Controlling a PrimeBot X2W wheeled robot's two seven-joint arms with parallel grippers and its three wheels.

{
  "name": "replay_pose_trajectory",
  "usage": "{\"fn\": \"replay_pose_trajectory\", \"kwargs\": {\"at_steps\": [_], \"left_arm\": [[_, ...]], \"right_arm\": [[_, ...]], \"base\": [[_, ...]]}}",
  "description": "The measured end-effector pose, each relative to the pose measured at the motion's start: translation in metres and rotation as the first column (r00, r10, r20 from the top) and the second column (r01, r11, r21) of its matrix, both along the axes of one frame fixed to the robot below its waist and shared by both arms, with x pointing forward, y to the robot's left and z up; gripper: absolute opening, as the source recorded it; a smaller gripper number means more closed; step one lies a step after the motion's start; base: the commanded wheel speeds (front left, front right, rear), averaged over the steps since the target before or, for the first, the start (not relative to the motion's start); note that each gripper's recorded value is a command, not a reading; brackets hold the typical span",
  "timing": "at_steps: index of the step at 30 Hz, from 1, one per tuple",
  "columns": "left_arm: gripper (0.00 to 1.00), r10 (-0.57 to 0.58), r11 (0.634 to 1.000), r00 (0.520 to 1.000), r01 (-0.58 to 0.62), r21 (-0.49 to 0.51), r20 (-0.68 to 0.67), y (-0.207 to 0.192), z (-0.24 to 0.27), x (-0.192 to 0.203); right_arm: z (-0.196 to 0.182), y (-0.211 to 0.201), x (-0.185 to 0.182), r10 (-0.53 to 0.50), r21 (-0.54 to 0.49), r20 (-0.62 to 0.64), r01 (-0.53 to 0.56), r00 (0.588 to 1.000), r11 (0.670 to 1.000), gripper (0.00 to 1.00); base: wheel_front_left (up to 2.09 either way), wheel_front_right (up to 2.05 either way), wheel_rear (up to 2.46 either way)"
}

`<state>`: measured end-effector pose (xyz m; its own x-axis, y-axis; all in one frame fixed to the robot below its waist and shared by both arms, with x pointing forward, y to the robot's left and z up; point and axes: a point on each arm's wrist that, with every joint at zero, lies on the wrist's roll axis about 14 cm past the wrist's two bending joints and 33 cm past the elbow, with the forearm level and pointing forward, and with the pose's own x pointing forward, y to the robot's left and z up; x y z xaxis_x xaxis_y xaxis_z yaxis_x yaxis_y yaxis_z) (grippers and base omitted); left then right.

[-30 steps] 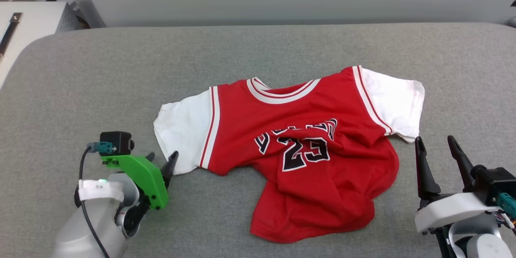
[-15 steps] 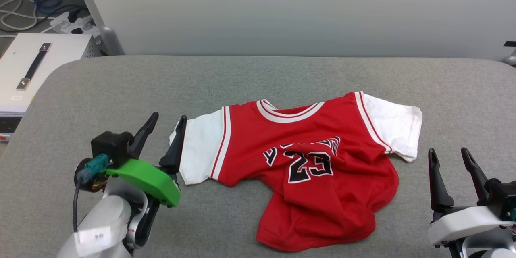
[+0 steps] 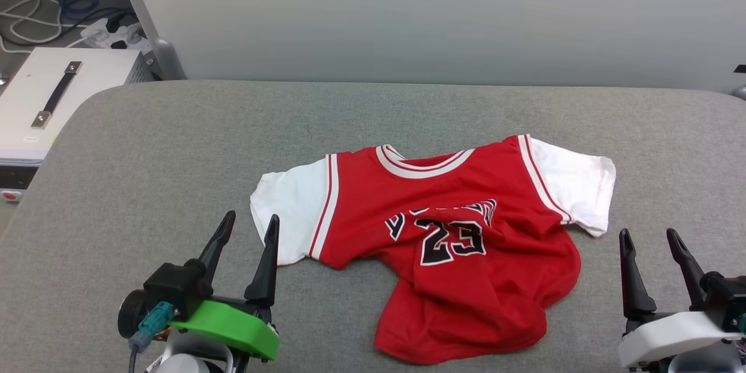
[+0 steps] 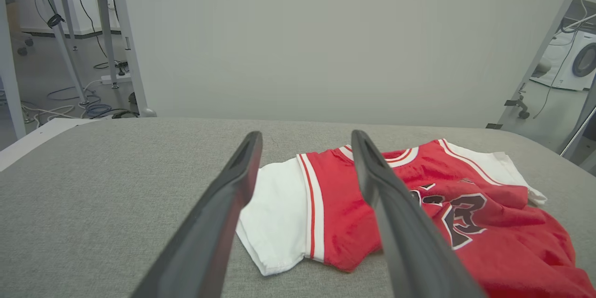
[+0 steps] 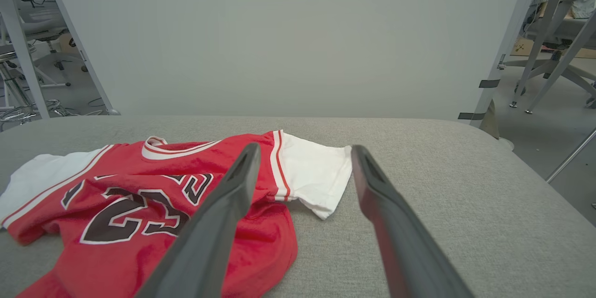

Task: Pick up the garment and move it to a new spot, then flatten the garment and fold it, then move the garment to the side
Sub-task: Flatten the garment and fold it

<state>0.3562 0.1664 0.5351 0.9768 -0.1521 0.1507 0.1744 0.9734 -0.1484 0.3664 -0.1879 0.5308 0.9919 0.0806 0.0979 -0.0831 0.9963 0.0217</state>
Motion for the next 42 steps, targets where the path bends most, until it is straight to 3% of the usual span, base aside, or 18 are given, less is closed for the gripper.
{"fn": "replay_pose_trajectory", "kwargs": {"at_steps": [7, 13, 19, 26, 32, 42], "left_arm": [[1.0, -0.007, 1.0, 1.0, 0.007, 0.016, -0.015, -0.002, -0.008, 0.003], [1.0, -0.008, 1.0, 0.999, 0.009, 0.011, -0.048, -0.005, -0.02, 0.007], [1.0, 0.004, 1.0, 0.999, -0.003, 0.016, -0.051, -0.002, -0.022, 0.023], [1.0, 0.05, 0.998, 0.997, -0.051, -0.023, -0.057, 0.008, -0.024, 0.038], [1.0, 0.084, 0.996, 0.994, -0.085, -0.011, -0.068, 0.017, -0.029, 0.046], [1.0, 0.13, 0.991, 0.984, -0.131, 0.003, -0.121, 0.033, -0.048, 0.052]], "right_arm": [[-0.015, 0.009, 0.006, 0.058, -0.061, -0.079, -0.063, 0.995, 0.996, 1.0], [-0.038, 0.014, 0.023, 0.124, -0.147, -0.29, -0.172, 0.949, 0.974, 1.0], [-0.057, -0.001, 0.056, 0.107, -0.193, -0.579, -0.263, 0.808, 0.945, 1.0], [-0.068, -0.013, 0.095, 0.036, -0.237, -0.784, -0.352, 0.62, 0.906, 1.0], [-0.066, -0.01, 0.141, 0.029, -0.229, -0.809, -0.36, 0.586, 0.905, 1.0], [-0.115, -0.013, 0.181, -0.014, -0.201, -0.881, -0.347, 0.473, 0.916, 1.0]], "base": [[0.0, 0.0, 0.0], [0.0, 0.0, 0.0], [0.0, 0.0, 0.0], [0.0, 0.0, 0.0], [0.0, 0.0, 0.0], [0.0, 0.0, 0.0]]}}
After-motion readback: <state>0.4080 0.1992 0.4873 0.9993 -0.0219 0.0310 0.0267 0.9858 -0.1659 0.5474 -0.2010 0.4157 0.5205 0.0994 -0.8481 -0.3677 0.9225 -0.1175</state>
